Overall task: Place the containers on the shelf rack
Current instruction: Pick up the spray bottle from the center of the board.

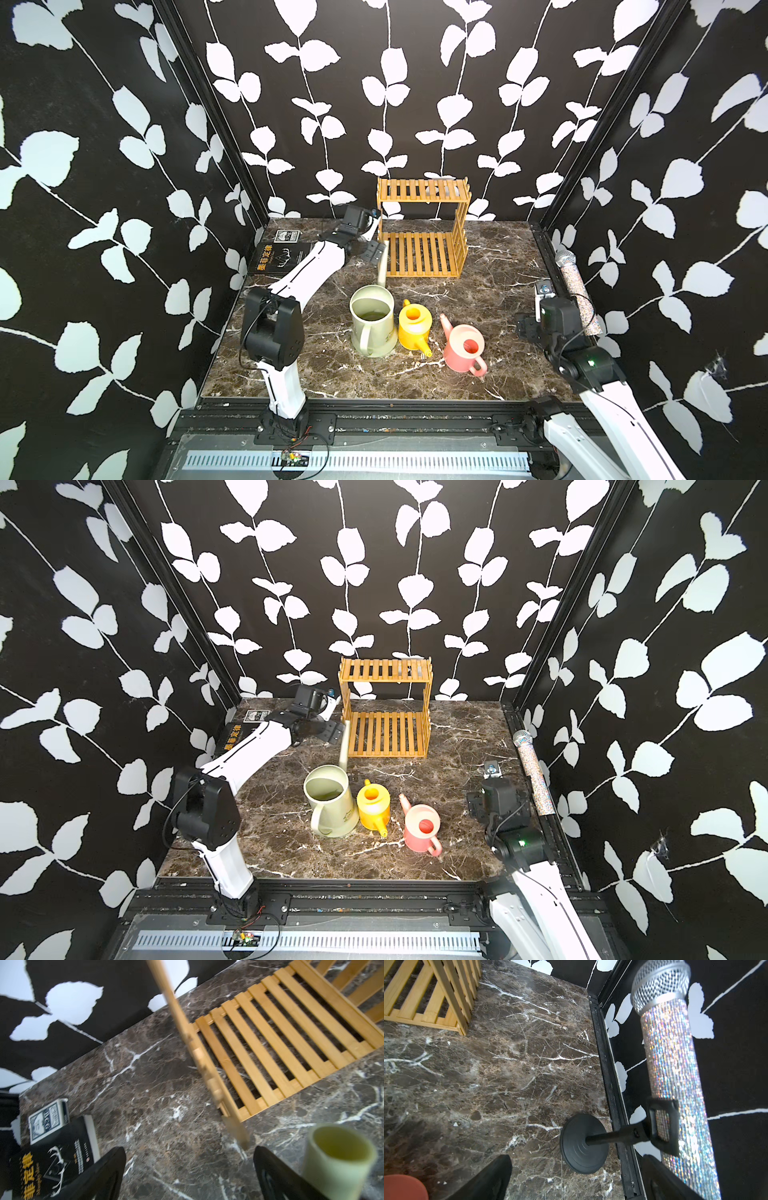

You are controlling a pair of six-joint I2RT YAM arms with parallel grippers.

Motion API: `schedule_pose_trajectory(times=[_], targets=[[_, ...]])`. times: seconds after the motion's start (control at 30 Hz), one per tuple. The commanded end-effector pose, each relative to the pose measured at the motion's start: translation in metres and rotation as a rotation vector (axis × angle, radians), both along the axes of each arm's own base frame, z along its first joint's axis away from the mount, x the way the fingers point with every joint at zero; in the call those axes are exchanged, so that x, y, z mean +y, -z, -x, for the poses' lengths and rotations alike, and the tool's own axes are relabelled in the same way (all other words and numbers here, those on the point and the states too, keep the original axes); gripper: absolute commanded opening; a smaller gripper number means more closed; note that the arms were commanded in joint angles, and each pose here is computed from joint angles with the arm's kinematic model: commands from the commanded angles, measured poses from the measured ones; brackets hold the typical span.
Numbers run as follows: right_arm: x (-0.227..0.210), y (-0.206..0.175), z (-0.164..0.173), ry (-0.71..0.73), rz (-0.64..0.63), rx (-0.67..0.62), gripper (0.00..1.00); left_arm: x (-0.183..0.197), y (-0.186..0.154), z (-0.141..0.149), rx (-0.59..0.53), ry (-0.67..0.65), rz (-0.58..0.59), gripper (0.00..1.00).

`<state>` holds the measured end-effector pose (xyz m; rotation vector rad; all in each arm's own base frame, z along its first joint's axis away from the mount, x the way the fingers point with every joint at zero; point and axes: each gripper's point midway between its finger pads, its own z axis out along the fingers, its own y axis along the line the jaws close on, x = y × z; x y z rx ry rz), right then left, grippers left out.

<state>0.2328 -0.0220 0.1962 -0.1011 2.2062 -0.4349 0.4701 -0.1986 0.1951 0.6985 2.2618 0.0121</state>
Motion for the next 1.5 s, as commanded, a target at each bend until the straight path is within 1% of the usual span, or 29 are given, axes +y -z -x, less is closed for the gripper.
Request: schedule_pose_trajectory(times=[0.0,0.1,0.17,0.37,0.47,0.53,0.6,0.67,0.8,0.93,1.07,1.17,1.2,1.27,1.33,1.4,1.47], targets=[[-0.005,-0.011,-0.007,0.021,0.022,-0.077,0.99,-0.015,-0.012,0.002,-0.025,0.037,-0.016,0.99],[-0.002,-0.009,-0.008,0.006,0.014,-0.081,0.99,-0.025,-0.015,0.004,-0.033,0.055,-0.02,0.99],[-0.002,-0.007,-0.009,0.008,0.014,-0.074,0.99,-0.03,-0.023,0.007,-0.042,0.064,-0.021,0.99],[0.002,-0.002,-0.011,-0.008,-0.003,-0.061,0.99,-0.028,-0.068,0.019,-0.1,0.087,-0.011,0.99],[0.001,-0.001,-0.011,-0.003,0.005,-0.054,0.99,-0.021,-0.096,0.037,-0.123,0.107,-0.005,0.99],[0.002,-0.001,-0.012,-0.007,-0.002,-0.055,0.99,-0.016,-0.103,0.052,-0.116,0.137,-0.01,0.99],[0.003,-0.001,-0.012,-0.009,-0.006,-0.059,0.99,-0.008,-0.112,0.068,-0.11,0.139,-0.007,0.99],[0.002,0.0,-0.012,-0.005,0.001,-0.054,0.99,-0.002,-0.115,0.085,-0.083,0.139,0.008,0.98],[0.005,0.003,-0.015,-0.014,-0.009,-0.045,0.99,0.002,-0.111,0.134,0.038,0.194,0.081,0.99],[0.002,0.004,-0.013,-0.003,0.004,-0.039,0.99,0.011,-0.099,0.181,0.162,0.209,0.135,0.99],[0.004,0.004,-0.014,-0.009,0.0,-0.041,0.99,0.02,-0.08,0.223,0.278,0.245,0.149,0.99],[0.002,0.005,-0.014,-0.003,0.008,-0.035,0.99,0.028,-0.064,0.247,0.34,0.25,0.157,0.98],[0.002,0.005,-0.014,-0.002,0.009,-0.033,0.99,0.027,-0.061,0.257,0.372,0.272,0.162,0.99],[0.003,0.005,-0.014,-0.006,0.004,-0.035,0.99,0.023,-0.063,0.276,0.415,0.347,0.189,0.99],[0.003,0.005,-0.013,-0.009,0.006,-0.037,0.99,0.02,-0.069,0.29,0.427,0.41,0.211,0.99],[0.003,0.005,-0.013,-0.006,0.01,-0.036,0.99,0.022,-0.074,0.3,0.427,0.438,0.216,0.99],[0.003,0.006,-0.014,-0.008,0.01,-0.031,0.99,0.026,-0.072,0.309,0.458,0.439,0.206,0.98]])
